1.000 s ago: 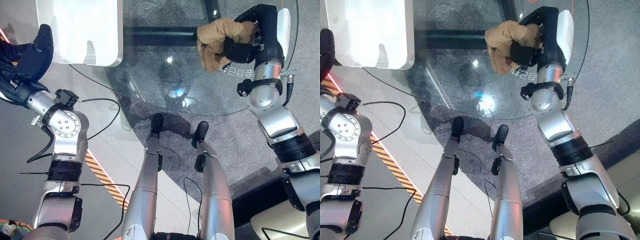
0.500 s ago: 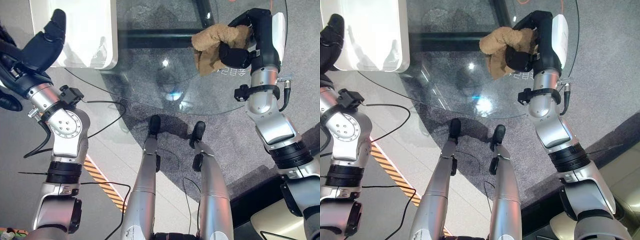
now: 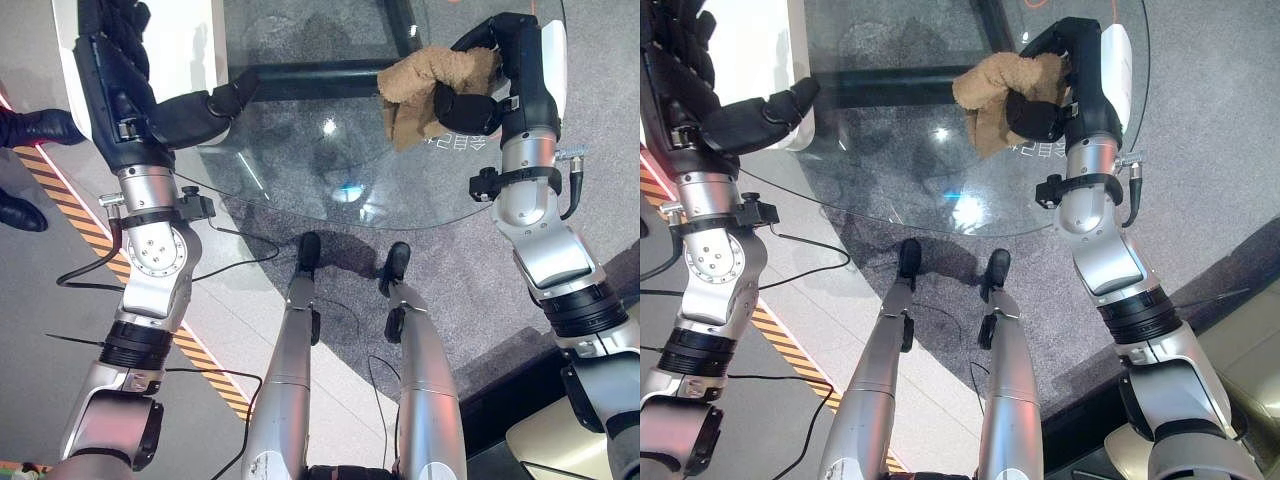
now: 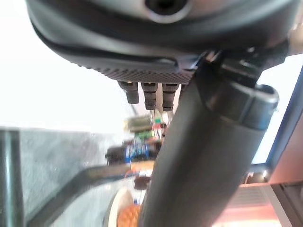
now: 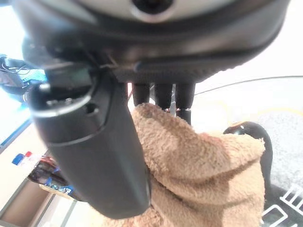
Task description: Wipe the table with a cloth and put it in the basket.
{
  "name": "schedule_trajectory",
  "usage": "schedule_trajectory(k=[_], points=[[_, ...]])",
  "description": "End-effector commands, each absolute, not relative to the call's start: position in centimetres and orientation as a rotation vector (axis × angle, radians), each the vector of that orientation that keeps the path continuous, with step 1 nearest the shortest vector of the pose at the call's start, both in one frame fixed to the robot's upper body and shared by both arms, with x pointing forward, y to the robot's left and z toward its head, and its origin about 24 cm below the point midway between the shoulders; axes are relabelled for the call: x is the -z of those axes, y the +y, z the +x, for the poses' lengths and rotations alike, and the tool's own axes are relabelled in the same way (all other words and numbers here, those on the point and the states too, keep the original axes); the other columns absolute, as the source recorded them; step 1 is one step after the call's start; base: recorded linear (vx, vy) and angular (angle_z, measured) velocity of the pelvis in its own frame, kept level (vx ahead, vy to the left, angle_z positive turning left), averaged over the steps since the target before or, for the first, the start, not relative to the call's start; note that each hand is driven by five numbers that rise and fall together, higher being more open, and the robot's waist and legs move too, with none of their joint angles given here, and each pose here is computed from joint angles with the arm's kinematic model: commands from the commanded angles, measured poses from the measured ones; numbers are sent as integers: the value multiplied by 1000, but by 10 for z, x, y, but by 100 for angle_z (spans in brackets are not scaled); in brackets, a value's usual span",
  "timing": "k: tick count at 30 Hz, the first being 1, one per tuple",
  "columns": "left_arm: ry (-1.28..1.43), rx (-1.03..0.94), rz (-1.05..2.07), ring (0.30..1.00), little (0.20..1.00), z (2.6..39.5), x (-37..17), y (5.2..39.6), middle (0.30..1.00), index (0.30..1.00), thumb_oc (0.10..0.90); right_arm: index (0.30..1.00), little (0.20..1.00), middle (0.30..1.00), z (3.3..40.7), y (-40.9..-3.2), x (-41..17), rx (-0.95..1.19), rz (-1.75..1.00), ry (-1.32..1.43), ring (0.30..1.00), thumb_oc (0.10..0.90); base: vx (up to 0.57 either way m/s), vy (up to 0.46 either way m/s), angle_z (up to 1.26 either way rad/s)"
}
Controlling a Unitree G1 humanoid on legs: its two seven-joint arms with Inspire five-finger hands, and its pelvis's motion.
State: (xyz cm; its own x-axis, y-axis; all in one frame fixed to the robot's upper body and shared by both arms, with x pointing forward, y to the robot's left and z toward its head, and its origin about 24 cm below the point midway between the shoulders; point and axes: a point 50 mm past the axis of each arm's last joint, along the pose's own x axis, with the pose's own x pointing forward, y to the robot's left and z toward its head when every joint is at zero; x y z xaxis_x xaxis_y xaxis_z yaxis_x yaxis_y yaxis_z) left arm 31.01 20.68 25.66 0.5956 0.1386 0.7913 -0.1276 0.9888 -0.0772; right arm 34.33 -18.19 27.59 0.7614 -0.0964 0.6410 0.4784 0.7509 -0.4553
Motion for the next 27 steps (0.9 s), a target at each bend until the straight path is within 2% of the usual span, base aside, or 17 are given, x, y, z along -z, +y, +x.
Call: schedule_trajectory(k=[1,27], points=[[-1138,-23,-28,900,900,292,-302,189,900,900,800,300,200,300,283,-155,-366,307,-537,-1174,300,100,0,0,0],[-1052,183,-55,900,900,311,-298,144,900,900,800,300,200,300,263,-119,-388,139,-461,-1298,300,100,-1,1,-1]])
